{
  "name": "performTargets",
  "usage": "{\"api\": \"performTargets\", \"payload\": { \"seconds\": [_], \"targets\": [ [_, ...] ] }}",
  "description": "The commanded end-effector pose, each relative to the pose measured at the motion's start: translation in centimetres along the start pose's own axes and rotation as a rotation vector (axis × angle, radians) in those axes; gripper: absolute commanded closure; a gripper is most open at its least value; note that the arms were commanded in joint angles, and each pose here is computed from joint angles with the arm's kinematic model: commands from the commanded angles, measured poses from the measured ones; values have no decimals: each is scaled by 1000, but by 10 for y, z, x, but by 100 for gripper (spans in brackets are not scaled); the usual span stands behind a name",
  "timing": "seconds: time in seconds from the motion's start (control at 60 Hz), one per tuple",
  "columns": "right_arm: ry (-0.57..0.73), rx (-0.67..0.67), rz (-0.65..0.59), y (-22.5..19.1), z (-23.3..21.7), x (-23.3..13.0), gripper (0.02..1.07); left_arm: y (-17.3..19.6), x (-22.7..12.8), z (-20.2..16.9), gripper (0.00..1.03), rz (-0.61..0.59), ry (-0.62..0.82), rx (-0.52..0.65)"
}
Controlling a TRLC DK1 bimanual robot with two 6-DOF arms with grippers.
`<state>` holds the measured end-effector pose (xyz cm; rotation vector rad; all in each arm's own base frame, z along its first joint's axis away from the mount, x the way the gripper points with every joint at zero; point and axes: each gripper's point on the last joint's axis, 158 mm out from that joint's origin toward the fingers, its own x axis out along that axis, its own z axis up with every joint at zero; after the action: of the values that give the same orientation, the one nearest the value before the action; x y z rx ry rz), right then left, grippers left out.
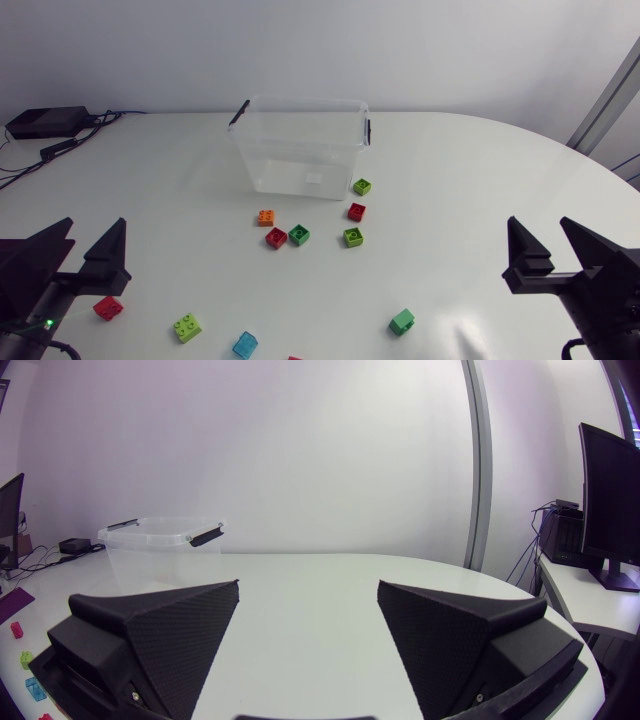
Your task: Place the duplo bricks in the container
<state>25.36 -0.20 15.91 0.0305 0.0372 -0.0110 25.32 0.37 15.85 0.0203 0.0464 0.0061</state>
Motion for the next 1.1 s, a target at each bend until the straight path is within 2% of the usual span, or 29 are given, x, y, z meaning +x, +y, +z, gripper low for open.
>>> {"api": "performTargets", "payload": {
  "seconds": [0.0,0.35,0.65,0.9,0.967,1.083],
  "targets": [
    [26,25,12,3,-12,1,7,2,0,-7,5,11,10,-18],
    [22,25,27,7,-11,1,7,2,0,-6,6,10,9,-18],
    [-10,46,69,17,19,-3,7,1,-10,42,6,4,51,-46],
    [43,47,90,25,40,7,7,1,4,62,6,2,251,-70],
    [59,46,92,27,42,10,7,1,9,57,6,3,371,-71],
    [95,43,88,27,42,17,7,5,18,26,6,3,690,-21]
  ]
}}
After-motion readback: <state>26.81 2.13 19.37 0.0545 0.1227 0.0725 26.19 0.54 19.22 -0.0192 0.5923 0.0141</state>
